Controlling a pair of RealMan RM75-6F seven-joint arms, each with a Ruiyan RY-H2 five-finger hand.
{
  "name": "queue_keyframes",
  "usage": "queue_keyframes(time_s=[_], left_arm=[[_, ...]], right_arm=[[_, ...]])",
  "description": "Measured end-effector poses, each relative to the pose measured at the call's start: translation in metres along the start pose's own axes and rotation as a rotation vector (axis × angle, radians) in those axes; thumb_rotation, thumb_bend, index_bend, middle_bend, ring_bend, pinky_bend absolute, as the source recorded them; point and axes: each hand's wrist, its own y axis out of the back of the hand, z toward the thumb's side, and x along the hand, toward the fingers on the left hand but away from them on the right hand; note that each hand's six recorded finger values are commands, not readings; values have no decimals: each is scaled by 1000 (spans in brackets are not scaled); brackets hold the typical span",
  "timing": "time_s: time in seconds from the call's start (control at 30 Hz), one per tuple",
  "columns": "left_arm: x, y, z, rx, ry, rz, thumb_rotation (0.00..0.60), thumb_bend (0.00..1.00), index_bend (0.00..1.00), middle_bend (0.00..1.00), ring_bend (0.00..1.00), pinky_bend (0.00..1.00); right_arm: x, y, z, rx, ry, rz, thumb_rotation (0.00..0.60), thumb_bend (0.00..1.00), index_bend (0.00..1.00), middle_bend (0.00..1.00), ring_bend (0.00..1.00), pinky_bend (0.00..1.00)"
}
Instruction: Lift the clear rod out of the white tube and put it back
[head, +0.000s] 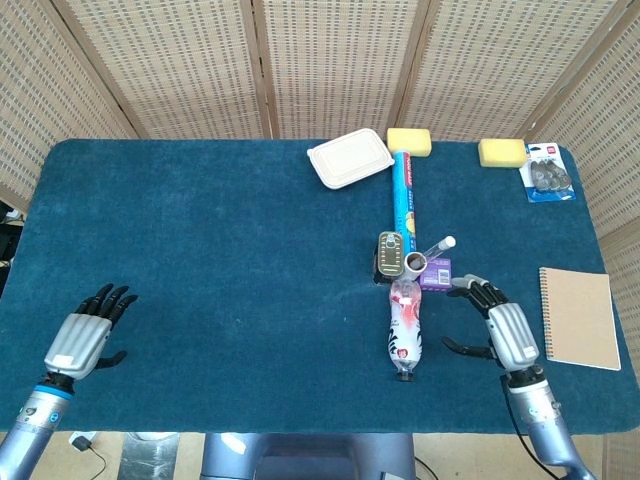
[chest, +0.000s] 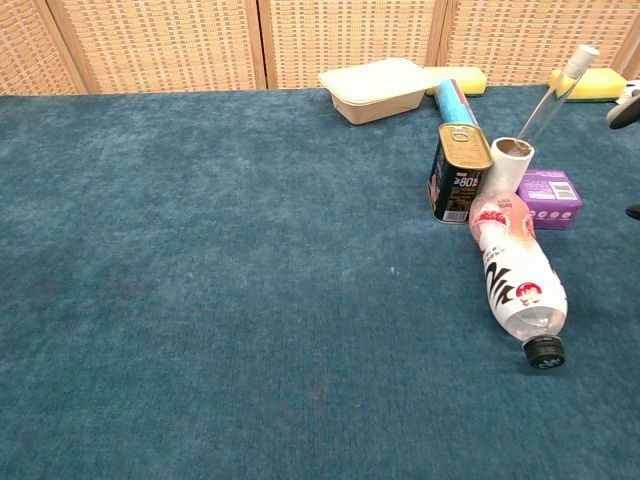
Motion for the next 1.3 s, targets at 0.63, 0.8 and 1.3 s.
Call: queue_keyframes(time_s=[0.63, 0.8, 1.3], left_arm=[[-23, 10, 16, -10, -62, 74, 600, 162, 104, 98, 15, 195], [-30, 16, 28, -22, -76, 135, 600, 163, 104, 97, 15, 195], [-37, 12, 49, -31, -84, 164, 600, 163, 104, 98, 20, 195]], right_arm=[[-53, -1, -3, -168, -11, -6, 534, 199, 298, 263, 211, 280], [-60, 8, -6, -177, -15, -10, 534, 199, 291, 262, 211, 280], [-81, 21, -14, -204, -30, 1, 530, 197, 286, 260, 210, 280]])
